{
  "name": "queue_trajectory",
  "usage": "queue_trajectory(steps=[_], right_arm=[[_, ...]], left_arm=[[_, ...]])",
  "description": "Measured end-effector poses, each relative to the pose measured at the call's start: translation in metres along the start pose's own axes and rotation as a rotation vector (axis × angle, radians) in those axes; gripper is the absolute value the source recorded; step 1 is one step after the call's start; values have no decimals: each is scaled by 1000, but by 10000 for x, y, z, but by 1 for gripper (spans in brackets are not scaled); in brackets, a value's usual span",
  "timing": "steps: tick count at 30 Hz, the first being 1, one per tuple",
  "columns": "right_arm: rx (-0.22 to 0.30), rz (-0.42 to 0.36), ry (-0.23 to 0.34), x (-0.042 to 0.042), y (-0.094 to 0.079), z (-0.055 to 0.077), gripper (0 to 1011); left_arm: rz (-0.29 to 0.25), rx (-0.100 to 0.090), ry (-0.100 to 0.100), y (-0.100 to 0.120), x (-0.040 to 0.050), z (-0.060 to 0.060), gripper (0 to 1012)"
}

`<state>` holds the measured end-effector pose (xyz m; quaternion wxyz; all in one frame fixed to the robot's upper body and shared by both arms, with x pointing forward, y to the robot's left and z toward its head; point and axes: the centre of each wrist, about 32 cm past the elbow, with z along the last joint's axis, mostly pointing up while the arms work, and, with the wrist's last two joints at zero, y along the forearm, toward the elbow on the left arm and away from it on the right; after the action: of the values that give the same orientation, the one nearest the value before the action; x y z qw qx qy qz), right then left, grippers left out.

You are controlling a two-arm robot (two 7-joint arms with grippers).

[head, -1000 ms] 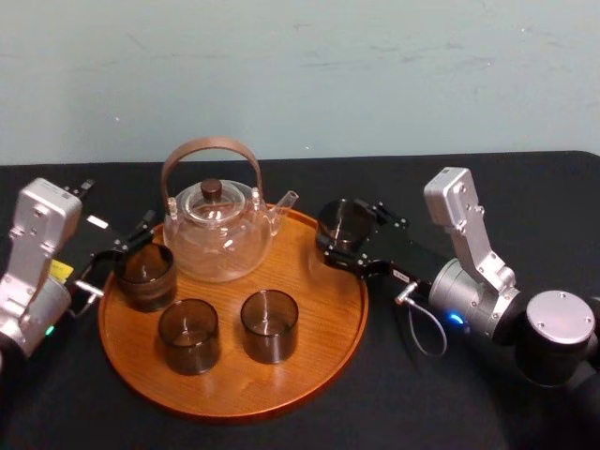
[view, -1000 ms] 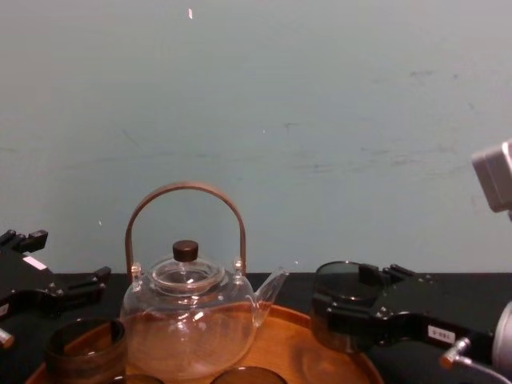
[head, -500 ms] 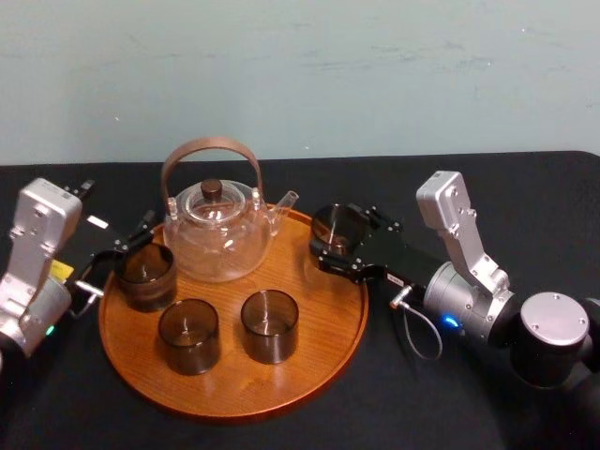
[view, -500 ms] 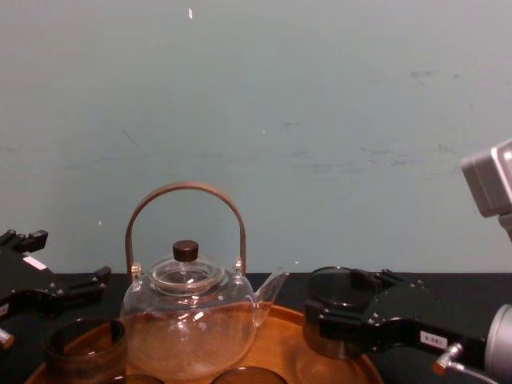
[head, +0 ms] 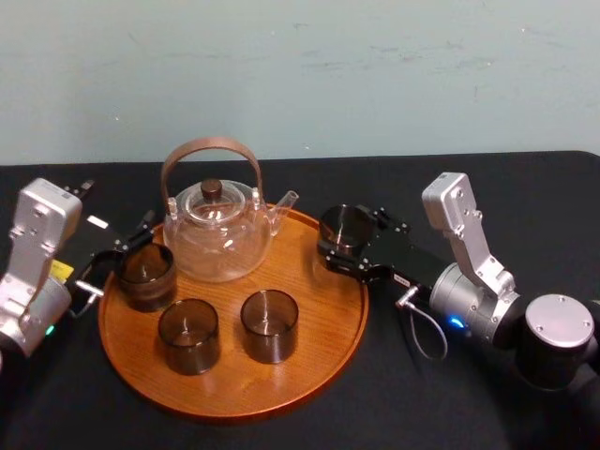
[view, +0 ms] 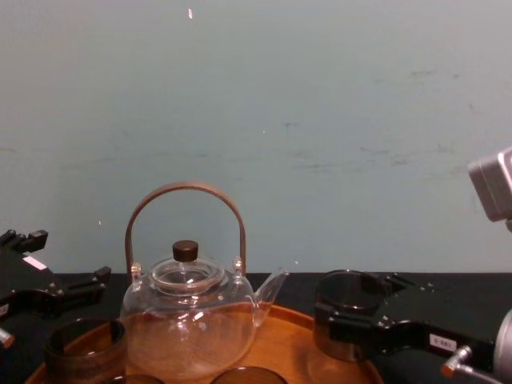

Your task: Pick up the glass from the table and place it on the tray.

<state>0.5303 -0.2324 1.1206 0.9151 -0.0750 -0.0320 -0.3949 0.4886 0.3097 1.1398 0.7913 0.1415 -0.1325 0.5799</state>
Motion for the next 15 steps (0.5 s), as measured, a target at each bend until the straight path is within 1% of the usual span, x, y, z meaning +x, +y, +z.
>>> queue_trajectory(steps=[4, 15], right_arm=[[5, 0, -5, 7, -5, 21, 905], [24, 29, -14, -35, 17, 64, 905]], left_arm=[[0, 0, 0, 0, 0, 0, 1002], [0, 0, 0, 0, 0, 0, 1001]])
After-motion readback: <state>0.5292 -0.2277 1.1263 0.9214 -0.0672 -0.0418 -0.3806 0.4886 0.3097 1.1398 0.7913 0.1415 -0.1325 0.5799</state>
